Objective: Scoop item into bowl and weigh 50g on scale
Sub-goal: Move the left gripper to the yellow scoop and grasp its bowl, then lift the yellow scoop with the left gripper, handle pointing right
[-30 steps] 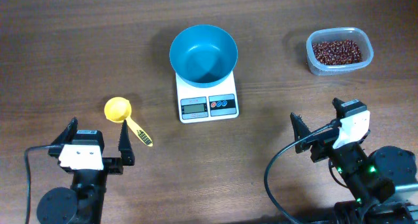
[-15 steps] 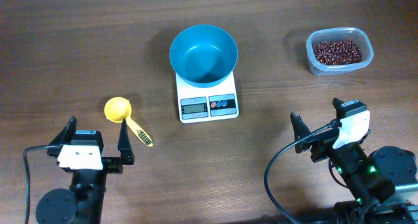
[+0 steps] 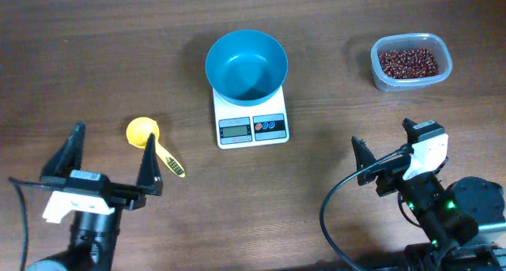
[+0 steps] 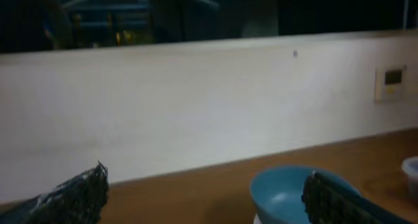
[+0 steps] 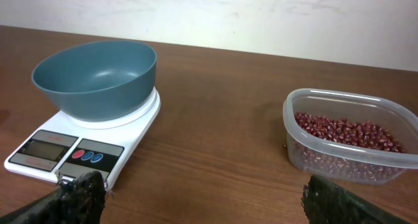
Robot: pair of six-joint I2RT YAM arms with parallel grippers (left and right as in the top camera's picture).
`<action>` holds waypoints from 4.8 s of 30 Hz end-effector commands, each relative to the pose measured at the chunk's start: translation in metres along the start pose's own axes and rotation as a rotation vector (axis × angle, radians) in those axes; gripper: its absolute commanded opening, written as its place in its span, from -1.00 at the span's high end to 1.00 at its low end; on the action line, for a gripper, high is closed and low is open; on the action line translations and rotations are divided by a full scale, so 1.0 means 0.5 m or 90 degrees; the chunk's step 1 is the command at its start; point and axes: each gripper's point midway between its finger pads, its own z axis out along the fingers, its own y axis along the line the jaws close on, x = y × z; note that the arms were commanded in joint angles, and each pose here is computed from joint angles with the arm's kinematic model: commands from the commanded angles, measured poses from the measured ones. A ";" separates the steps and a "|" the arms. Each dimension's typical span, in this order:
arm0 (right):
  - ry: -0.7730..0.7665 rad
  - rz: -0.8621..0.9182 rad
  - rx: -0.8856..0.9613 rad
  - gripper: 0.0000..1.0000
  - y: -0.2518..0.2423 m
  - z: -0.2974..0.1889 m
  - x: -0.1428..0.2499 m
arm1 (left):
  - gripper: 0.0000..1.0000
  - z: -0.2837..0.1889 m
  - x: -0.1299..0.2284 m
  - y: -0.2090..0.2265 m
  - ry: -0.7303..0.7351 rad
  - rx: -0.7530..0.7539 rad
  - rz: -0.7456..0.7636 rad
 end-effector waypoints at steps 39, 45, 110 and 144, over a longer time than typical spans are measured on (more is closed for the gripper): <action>0.000 0.000 -0.002 -0.98 0.002 0.001 0.003 | -0.98 0.033 -0.082 -0.035 0.491 0.049 -0.247; 0.000 0.000 -0.002 -0.97 0.002 0.001 0.003 | -0.98 0.057 -0.007 0.040 0.658 -0.153 -0.311; 0.000 0.000 -0.002 -0.98 0.002 0.001 0.003 | 1.00 -0.006 0.560 0.061 1.036 -0.591 -0.508; 0.000 0.000 -0.002 -0.98 0.002 0.001 0.003 | 1.00 -0.133 0.073 -0.003 0.769 -0.446 -0.838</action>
